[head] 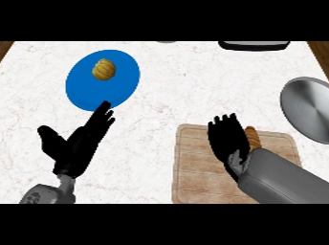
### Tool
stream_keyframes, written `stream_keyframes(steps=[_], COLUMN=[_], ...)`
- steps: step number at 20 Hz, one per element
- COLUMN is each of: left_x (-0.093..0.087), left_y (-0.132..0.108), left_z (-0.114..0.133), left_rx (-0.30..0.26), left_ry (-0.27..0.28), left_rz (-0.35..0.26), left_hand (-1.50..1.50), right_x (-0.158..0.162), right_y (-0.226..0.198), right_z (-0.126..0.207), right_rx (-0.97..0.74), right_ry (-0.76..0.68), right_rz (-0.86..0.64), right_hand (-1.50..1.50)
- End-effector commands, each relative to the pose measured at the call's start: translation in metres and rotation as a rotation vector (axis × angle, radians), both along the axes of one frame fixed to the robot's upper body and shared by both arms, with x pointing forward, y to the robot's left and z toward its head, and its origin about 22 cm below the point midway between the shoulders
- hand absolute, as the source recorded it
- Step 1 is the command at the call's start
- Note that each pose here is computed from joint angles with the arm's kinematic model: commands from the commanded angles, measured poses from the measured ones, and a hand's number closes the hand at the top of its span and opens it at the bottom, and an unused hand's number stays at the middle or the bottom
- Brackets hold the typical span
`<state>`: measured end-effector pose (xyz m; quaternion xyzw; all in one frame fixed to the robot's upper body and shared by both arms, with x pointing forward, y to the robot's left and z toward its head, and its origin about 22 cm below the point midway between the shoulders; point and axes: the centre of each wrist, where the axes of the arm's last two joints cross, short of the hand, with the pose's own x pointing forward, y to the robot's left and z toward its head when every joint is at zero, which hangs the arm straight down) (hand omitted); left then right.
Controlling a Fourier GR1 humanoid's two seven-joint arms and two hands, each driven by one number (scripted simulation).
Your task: Pick the croissant from the cutting board and place it in the pan
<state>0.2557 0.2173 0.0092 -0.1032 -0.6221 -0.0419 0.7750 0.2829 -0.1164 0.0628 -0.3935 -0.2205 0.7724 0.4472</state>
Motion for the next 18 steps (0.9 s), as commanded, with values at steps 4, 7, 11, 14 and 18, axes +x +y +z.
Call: stream_keyframes(steps=[4, 7, 11, 14, 18], left_x=[0.007, 0.008, -0.004, -0.006, -0.002], left_y=[-0.003, 0.012, 0.01, 0.004, -0.002], left_z=[0.012, 0.0, 0.002, -0.006, 0.001], left_rx=[-0.01, 0.002, -0.006, 0.0, -0.019], left_ry=[0.003, -0.005, -0.026, -0.003, 0.007], left_rz=[0.012, 0.003, -0.001, 0.018, 0.016], left_hand=[0.0, 0.0, 0.0, 0.0, 0.0], right_x=[-0.026, -0.026, -0.018, -0.013, -0.026], right_y=[0.047, 0.049, 0.038, 0.017, 0.006], right_z=[-0.031, -0.028, -0.014, -0.024, -0.037], right_rx=[-0.12, -0.13, -0.186, -0.267, -0.279], right_ry=[0.03, -0.011, -0.045, -0.08, -0.088], right_rz=[-0.119, -0.109, -0.112, -0.106, -0.117], right_hand=[-1.5, -1.5, -1.5, -1.5, -1.5])
